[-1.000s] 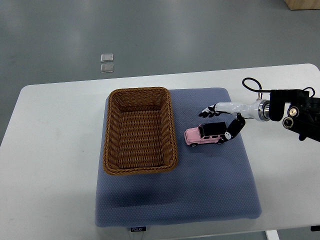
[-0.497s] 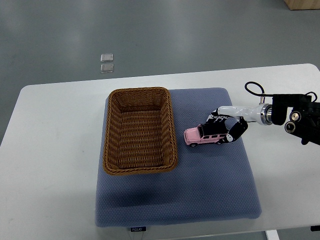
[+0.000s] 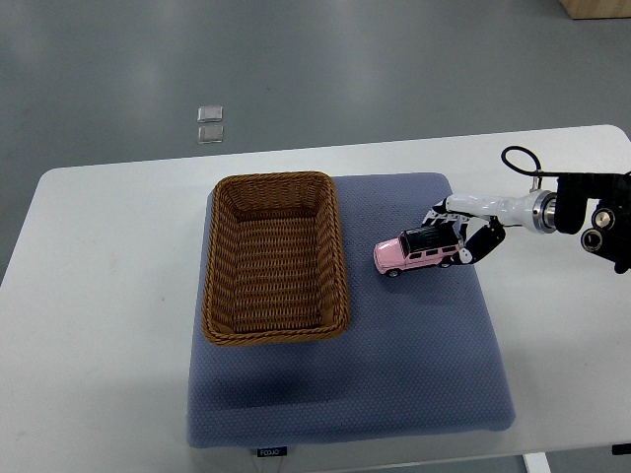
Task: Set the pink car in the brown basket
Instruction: 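Lift the pink car with the right hand and carry it over the basket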
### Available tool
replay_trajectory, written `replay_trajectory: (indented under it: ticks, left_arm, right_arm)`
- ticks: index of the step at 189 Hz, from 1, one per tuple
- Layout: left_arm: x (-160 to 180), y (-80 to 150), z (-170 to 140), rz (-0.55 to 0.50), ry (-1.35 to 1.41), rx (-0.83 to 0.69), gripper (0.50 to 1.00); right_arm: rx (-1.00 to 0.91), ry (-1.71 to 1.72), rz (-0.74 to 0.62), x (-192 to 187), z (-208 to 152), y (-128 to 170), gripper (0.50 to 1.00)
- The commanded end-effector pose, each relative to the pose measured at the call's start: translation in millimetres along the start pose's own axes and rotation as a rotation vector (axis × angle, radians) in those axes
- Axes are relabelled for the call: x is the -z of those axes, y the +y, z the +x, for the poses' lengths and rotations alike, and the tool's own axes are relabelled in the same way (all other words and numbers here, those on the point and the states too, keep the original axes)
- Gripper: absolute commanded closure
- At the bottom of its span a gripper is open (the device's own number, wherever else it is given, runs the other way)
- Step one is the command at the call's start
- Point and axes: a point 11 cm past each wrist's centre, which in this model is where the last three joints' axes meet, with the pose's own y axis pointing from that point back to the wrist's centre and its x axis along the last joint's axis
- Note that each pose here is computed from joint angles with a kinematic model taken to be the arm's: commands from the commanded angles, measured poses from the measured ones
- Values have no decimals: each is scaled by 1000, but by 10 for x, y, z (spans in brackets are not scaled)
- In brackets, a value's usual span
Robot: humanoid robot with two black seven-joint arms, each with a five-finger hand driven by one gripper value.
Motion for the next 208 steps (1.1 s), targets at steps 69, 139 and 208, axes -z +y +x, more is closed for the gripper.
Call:
replay_trajectory:
  ticks: [69, 139, 208]
  left_arm:
    - [-27, -2, -10, -5, -1, 3, 500]
    - [-26, -2, 1, -5, 0, 0, 500]
    - [-26, -1, 6, -4, 0, -2, 500]
  right_arm:
    - [-55, 64, 64, 336, 514, 223, 1000]
    - [-61, 44, 166, 683, 589, 89, 1000]
    - [-66, -27, 295, 1149, 646, -111, 1000]
